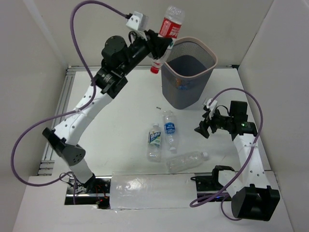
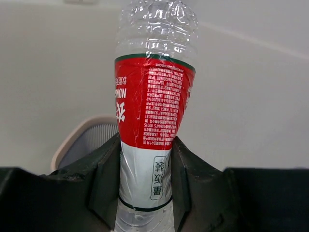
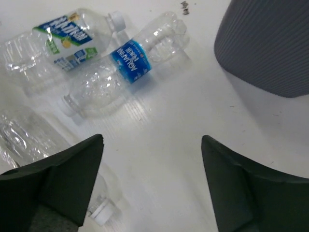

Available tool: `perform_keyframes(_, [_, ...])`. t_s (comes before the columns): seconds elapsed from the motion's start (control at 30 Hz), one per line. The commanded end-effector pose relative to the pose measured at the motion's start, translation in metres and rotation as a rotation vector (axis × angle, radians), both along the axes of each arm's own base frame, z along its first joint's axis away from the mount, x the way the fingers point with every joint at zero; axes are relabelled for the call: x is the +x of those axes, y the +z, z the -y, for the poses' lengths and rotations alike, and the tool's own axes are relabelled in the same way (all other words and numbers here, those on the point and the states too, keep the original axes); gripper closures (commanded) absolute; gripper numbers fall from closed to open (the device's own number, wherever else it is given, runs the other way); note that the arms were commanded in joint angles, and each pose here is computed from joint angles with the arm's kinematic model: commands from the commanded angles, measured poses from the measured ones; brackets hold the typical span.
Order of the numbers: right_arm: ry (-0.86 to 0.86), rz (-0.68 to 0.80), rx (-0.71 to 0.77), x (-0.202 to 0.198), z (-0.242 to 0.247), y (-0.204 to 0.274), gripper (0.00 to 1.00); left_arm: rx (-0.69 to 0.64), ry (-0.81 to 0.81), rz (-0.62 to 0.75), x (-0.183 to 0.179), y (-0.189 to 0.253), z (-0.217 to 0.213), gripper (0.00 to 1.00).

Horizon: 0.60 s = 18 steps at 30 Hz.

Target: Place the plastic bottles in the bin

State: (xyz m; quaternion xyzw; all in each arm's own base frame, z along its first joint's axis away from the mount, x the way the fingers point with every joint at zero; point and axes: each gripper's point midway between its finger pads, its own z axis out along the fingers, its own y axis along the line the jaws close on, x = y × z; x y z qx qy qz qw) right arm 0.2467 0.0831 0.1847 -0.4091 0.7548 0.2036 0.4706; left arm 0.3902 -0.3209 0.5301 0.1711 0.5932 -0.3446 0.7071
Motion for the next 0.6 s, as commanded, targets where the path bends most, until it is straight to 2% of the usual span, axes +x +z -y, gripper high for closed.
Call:
perform_keyframes(0.0, [0.122,0.049,-0.05,-0.014,-0.005,-0.01,0.09,-0.107,-0.087,-0.014,0.033,-0.009,0.043,0.87])
perform_keyframes(0.07, [0.143,0.071,-0.054,-0.016,-0.006,-0.011,0.07,-0.209,-0.092,0.05,0.045,0.005,0.05,0.85])
perform_keyframes(0.1, [0.143,0.071,-0.054,-0.016,-0.006,-0.011,0.07,-0.272,-0.092,0.024,0.059,0.0,0.059,0.84])
perform_keyframes(0.2, [0.152,0.086,-0.065,-0.018,-0.006,-0.012,0.06,-0.367,-0.095,0.069,0.076,0.008,0.068,0.79])
perform_keyframes(0.23, [0.152,0.095,-0.067,-0.018,-0.006,-0.01,0.06,-0.386,-0.074,0.078,0.092,0.003,0.074,0.77])
perform_keyframes(0.33, [0.182,0.093,-0.087,-0.027,-0.006,-0.018,0.03,-0.428,-0.026,0.108,0.102,0.005,0.082,0.6])
perform_keyframes(0.37, [0.182,0.092,-0.087,-0.029,-0.007,-0.021,0.01,-0.415,-0.007,0.081,0.113,-0.011,0.088,0.42])
perform_keyframes(0.4, [0.177,0.103,-0.104,-0.03,-0.004,-0.021,0.0,-0.412,0.002,0.072,0.117,-0.014,0.088,0.31])
perform_keyframes(0.47, [0.198,0.11,-0.12,-0.034,-0.004,-0.028,0.0,-0.381,0.022,0.048,0.122,-0.027,0.09,0.17])
perform_keyframes(0.5, [0.202,0.128,-0.127,-0.035,-0.004,-0.026,0.0,-0.36,0.029,0.038,0.125,-0.035,0.091,0.07])
perform_keyframes(0.57, [0.215,0.135,-0.137,-0.038,-0.004,-0.03,0.0,-0.331,0.036,0.016,0.125,-0.044,0.091,0.02])
